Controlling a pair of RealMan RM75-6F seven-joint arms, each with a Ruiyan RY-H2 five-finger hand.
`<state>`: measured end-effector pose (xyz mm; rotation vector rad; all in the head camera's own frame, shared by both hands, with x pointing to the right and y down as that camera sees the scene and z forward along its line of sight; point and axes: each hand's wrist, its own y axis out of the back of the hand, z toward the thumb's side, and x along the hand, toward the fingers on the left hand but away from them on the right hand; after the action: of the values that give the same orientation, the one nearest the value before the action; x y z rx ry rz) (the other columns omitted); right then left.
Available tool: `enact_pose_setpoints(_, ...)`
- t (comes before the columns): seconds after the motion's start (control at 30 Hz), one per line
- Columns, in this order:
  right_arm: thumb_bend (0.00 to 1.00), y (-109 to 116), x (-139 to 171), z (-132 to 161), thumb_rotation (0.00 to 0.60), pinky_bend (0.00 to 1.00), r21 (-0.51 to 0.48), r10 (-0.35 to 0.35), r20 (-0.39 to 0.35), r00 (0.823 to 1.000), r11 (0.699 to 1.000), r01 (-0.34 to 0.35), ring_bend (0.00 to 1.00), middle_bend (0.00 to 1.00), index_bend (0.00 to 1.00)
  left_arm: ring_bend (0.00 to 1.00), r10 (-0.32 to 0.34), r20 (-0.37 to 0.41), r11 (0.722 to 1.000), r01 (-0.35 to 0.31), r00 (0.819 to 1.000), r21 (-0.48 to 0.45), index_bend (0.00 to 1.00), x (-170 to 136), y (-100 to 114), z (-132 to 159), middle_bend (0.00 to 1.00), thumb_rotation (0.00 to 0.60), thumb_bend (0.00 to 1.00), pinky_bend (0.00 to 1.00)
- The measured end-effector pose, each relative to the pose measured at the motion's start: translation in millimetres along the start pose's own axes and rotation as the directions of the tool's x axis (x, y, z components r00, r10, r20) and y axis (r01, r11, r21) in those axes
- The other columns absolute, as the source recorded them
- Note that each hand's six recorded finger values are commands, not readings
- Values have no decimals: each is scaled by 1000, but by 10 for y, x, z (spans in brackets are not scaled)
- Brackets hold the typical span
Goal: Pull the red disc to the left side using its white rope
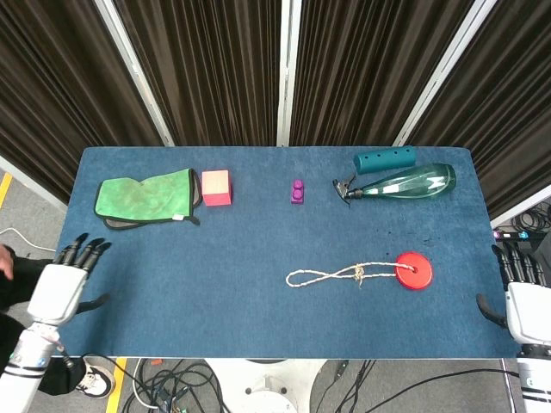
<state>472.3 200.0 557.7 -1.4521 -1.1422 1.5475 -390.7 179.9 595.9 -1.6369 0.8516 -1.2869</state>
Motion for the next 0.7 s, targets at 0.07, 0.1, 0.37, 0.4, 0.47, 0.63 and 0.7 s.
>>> enact_pose_setpoints(0.07, 229, 19, 7, -35, 600, 0, 7, -5, 7, 1000, 1000, 5, 0, 0, 0, 43, -15, 56, 1000, 16, 998, -17, 154, 119, -22, 154, 135, 600, 117, 212)
enact_pose_setpoints(0.1, 229, 24, 9, -59, 600, 0, 8, -7, 14, 1000, 1000, 7, 0, 0, 0, 43, -23, 84, 999, 25, 996, -24, 154, 175, -36, 232, 135, 600, 117, 212)
enact_pose_setpoints(0.37, 229, 17, 28, -179, 600, 0, -2, -6, 45, 999, 1000, 6, 0, 0, 0, 43, -119, 375, 984, 161, 919, -81, 154, 743, -330, 1224, 135, 600, 132, 212)
enact_pose_setpoints(0.4, 229, 14, 33, -188, 600, 0, -2, -4, 46, 999, 1000, 4, 0, 0, 0, 43, -131, 405, 980, 179, 905, -83, 154, 807, -377, 1350, 135, 600, 137, 212)
enact_pose_setpoints(0.47, 229, 9, 41, -209, 600, 0, -3, -1, 50, 999, 1000, 1, 0, 0, 0, 43, -156, 465, 972, 219, 871, -85, 154, 949, -493, 1628, 135, 600, 143, 212)
enact_pose_setpoints(0.63, 229, -11, 47, -239, 600, 0, -9, 3, 56, 998, 1000, -3, 0, 0, 0, 43, -202, 545, 958, 281, 813, -64, 154, 1244, -743, 2119, 135, 600, 152, 212)
enact_pose_setpoints(0.7, 229, -23, 48, -245, 600, 0, -11, 6, 57, 998, 1000, -6, 0, 0, 0, 43, -213, 560, 951, 301, 801, -69, 154, 1314, -809, 2256, 136, 600, 156, 212)
